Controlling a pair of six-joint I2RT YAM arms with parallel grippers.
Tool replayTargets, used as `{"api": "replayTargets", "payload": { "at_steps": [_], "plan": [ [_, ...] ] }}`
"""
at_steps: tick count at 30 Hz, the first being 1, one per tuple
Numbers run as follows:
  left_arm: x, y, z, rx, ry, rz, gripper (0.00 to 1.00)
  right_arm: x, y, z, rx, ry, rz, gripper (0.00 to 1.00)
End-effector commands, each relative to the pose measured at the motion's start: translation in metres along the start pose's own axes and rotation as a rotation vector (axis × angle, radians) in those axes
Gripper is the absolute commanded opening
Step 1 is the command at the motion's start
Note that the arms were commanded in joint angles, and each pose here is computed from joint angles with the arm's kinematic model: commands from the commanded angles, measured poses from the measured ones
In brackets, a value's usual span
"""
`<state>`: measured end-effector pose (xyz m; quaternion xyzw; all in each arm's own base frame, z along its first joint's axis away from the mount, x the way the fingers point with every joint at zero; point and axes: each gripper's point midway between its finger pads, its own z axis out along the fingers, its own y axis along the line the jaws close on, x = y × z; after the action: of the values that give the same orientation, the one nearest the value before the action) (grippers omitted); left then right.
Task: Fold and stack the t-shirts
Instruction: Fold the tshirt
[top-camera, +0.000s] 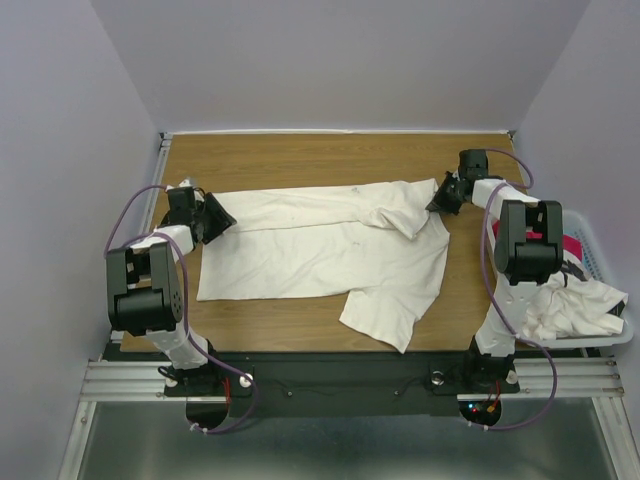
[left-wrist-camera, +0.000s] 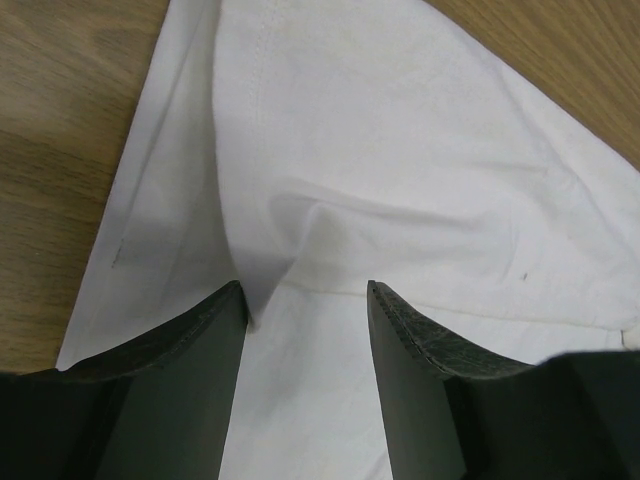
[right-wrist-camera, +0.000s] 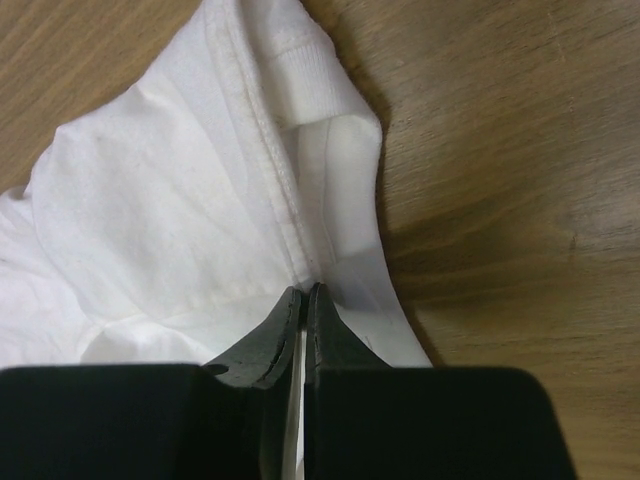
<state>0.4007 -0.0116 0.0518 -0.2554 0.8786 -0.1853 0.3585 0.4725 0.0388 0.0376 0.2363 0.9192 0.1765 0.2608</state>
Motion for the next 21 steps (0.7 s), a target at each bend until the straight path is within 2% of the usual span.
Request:
{"api": "replayTargets", "payload": {
  "at_steps": [1, 7, 9, 11, 12, 14, 15, 17, 18, 21],
  "plan": [
    [-0.007, -0.005, 0.000, 0.007, -0.020, 0.024, 0.62, -0.015, 0.008, -0.003, -0.024, -0.039, -0.009, 0.01],
    [-0.005, 0.005, 0.002, -0.039, -0.022, 0.022, 0.61, -0.014, 0.008, -0.002, -0.026, -0.036, -0.009, 0.01],
    [-0.004, 0.008, 0.005, -0.050, -0.019, 0.023, 0.56, -0.014, 0.009, -0.003, -0.028, -0.037, -0.009, 0.01],
    [-0.006, 0.008, 0.006, -0.054, -0.019, 0.027, 0.49, -0.016, 0.010, -0.004, -0.033, -0.039, -0.010, 0.01],
    [-0.006, 0.007, 0.007, -0.051, -0.017, 0.031, 0.37, -0.017, 0.012, -0.005, -0.038, -0.041, -0.010, 0.01],
    [-0.012, 0.005, 0.008, -0.049, -0.031, 0.037, 0.33, -0.020, 0.015, -0.008, -0.046, -0.049, -0.012, 0.01],
    [-0.017, 0.003, 0.007, -0.047, -0.042, 0.038, 0.17, -0.021, 0.016, -0.010, -0.047, -0.055, -0.014, 0.01],
    [-0.032, -0.005, 0.005, -0.038, -0.075, 0.049, 0.03, -0.028, 0.018, -0.015, -0.045, -0.077, -0.016, 0.01],
    [-0.040, -0.006, 0.004, -0.046, -0.095, 0.054, 0.00, -0.032, 0.020, -0.017, -0.044, -0.091, -0.018, 0.01],
    [-0.071, -0.017, 0.004, -0.037, -0.154, 0.066, 0.00, -0.048, 0.023, -0.026, -0.038, -0.140, -0.016, 0.01]
  ]
}}
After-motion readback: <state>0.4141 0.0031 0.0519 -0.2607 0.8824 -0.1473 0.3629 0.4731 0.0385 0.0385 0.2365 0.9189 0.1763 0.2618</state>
